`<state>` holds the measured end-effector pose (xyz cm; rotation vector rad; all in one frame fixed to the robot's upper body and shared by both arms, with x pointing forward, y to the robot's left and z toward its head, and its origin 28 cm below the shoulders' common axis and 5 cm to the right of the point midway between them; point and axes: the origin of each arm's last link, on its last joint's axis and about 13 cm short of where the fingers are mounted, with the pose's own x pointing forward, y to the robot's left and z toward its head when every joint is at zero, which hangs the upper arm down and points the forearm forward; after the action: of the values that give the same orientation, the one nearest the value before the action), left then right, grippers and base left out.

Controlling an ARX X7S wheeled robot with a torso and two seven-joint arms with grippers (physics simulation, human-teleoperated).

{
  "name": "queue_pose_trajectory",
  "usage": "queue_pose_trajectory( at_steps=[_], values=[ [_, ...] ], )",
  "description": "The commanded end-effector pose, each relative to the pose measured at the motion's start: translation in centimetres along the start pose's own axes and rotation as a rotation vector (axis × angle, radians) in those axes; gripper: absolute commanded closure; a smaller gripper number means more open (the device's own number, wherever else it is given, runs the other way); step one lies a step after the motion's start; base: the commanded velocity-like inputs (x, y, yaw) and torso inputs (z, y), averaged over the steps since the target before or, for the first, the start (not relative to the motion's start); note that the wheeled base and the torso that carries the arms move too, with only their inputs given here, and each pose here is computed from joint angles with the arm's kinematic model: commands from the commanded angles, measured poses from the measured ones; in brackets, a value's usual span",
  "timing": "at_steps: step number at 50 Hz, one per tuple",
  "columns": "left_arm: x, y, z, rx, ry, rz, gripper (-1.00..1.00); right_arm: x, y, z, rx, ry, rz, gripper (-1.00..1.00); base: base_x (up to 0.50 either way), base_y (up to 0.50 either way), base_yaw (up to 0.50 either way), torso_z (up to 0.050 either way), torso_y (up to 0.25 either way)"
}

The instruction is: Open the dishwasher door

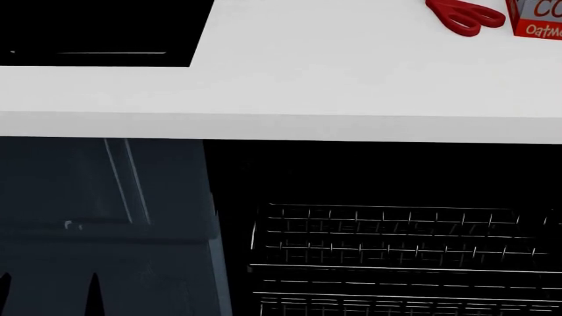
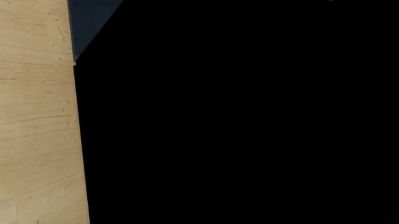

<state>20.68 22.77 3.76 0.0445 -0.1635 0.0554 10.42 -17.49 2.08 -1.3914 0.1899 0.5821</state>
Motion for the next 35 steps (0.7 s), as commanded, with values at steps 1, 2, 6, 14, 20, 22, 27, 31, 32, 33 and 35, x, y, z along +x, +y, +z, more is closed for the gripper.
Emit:
queue_pose_trajectory(
  at_steps=[1,2,6,14,20,22,27,31,32,33,35],
  values=[
    [0.1,-0.1,0.3,0.005,-0.002,-0.003,-1.0,-2.1,2.9,-0.2,0.003,0.018,0.077,1.0,0.0,0.0,0.0,0.0,0.0],
    [0.2,-0.1,0.3,0.005,-0.003,-0.003,-1.0,-2.4,3.3,-0.1,0.003,0.014,0.088,1.0,0.0,0.0,0.0,0.0,0.0],
    [0.3,-0.1,0.5,0.008,-0.007,-0.005,-1.0,-3.0,3.9,-0.2,0.005,0.018,0.106,1.0,0.0,0.0,0.0,0.0,0.0],
    [0.5,-0.2,0.5,0.009,-0.009,-0.01,-1.0,-4.4,5.7,-0.3,0.036,0.044,0.154,1.0,0.0,0.0,0.0,0.0,0.0],
    [0.4,-0.1,0.3,0.007,-0.01,-0.006,-1.0,-5.2,6.8,-0.4,0.06,0.064,0.197,1.0,0.0,0.0,0.0,0.0,0.0],
    [0.4,0.0,0.3,0.007,-0.01,-0.005,-1.0,-5.4,7.3,-0.5,0.066,0.07,0.217,1.0,-0.01,0.0,-0.01,0.0,0.0],
    [0.2,0.0,0.4,0.006,-0.014,-0.001,-1.0,-6.0,8.2,-0.7,0.083,0.083,0.246,1.0,-0.01,0.0,-0.01,0.0,0.0],
    [0.2,0.0,0.4,0.007,-0.016,-0.002,-1.0,-6.3,9.0,-0.7,0.096,0.092,0.271,1.0,-0.01,0.0,-0.01,0.0,0.0],
    [0.2,0.0,0.4,0.006,-0.016,-0.002,-1.0,-6.3,9.0,-0.8,0.095,0.094,0.273,1.0,0.0,0.0,-0.01,0.0,0.0],
    [0.2,0.0,0.4,0.006,-0.017,-0.002,-1.0,-6.4,9.1,-0.8,0.097,0.096,0.278,1.0,-0.01,0.0,-0.01,0.0,0.0],
    [0.2,0.0,0.4,0.006,-0.017,-0.002,-1.0,-6.4,9.1,-0.9,0.096,0.101,0.282,1.0,-0.01,0.0,-0.01,0.0,0.0]
  ],
)
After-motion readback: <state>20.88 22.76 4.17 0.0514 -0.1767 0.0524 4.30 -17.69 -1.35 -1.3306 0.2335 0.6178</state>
